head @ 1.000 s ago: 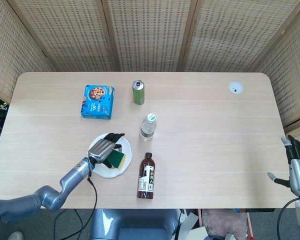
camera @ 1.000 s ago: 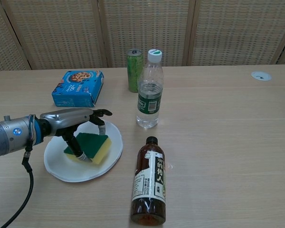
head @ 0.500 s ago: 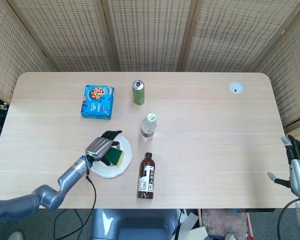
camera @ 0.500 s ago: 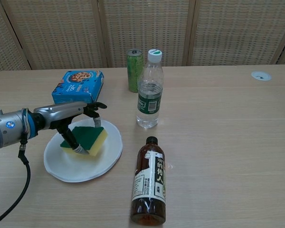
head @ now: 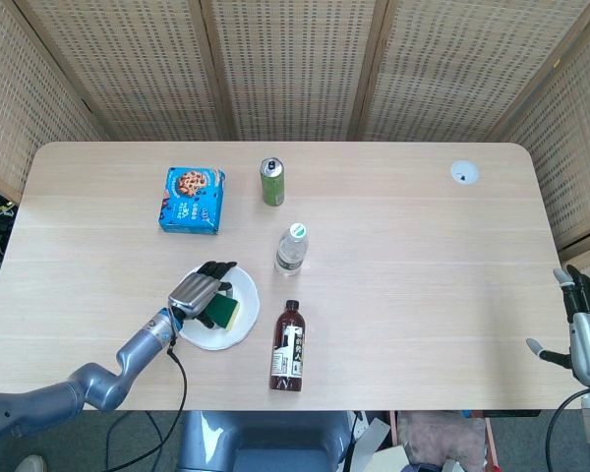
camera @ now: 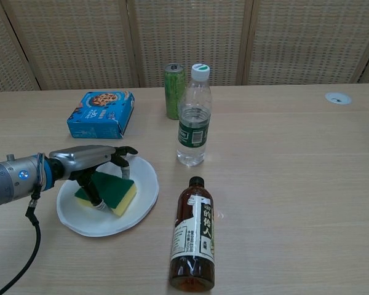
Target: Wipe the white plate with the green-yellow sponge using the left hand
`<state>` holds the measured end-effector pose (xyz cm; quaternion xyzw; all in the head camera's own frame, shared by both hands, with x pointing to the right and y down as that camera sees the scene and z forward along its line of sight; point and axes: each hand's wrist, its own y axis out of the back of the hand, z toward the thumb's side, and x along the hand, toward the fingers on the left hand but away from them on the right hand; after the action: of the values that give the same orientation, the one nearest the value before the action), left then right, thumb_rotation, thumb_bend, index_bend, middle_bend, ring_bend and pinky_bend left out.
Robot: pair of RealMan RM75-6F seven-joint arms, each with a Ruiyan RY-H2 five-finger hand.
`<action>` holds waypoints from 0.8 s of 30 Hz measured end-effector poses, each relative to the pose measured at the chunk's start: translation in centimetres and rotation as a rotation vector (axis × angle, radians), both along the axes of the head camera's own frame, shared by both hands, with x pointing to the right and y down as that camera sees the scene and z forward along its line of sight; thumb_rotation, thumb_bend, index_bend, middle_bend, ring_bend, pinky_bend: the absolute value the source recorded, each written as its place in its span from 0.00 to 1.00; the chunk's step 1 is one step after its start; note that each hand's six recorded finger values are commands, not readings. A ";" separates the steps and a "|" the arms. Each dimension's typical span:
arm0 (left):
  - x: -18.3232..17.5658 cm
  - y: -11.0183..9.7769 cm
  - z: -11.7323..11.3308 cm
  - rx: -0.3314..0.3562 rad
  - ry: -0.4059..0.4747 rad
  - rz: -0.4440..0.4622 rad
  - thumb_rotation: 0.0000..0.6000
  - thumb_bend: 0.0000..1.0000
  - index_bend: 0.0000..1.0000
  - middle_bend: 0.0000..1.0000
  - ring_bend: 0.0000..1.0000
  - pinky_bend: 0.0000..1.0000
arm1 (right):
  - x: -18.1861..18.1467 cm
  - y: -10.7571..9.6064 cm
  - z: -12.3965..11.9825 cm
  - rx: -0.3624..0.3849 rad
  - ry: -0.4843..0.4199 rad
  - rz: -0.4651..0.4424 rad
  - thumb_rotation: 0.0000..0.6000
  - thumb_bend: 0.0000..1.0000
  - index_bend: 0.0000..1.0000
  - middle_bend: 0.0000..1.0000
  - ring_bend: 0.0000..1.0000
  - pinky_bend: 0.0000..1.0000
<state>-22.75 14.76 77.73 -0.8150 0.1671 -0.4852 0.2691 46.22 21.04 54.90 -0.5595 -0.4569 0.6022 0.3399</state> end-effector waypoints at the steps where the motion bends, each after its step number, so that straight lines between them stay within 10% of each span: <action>1: 0.0 0.0 0.0 -0.001 -0.002 0.001 1.00 0.15 0.65 0.00 0.00 0.00 | 0.0 0.0 0.0 0.000 0.000 0.000 1.00 0.00 0.00 0.00 0.00 0.00; 13: -0.3 -2.0 -2.1 0.081 0.008 0.014 1.00 0.16 0.66 0.00 0.00 0.00 | -0.1 0.0 -0.1 0.002 -0.005 -0.003 1.00 0.00 0.00 0.00 0.00 0.00; 24: -2.2 -2.9 -3.1 0.276 -0.225 0.288 1.00 0.16 0.67 0.00 0.00 0.00 | -0.2 0.1 -0.1 0.000 -0.004 -0.005 1.00 0.00 0.00 0.00 0.00 0.00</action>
<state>-24.98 11.90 74.67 -0.7267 0.0830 -0.5022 0.4613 46.00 21.12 54.85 -0.5618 -0.4564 0.6002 0.3405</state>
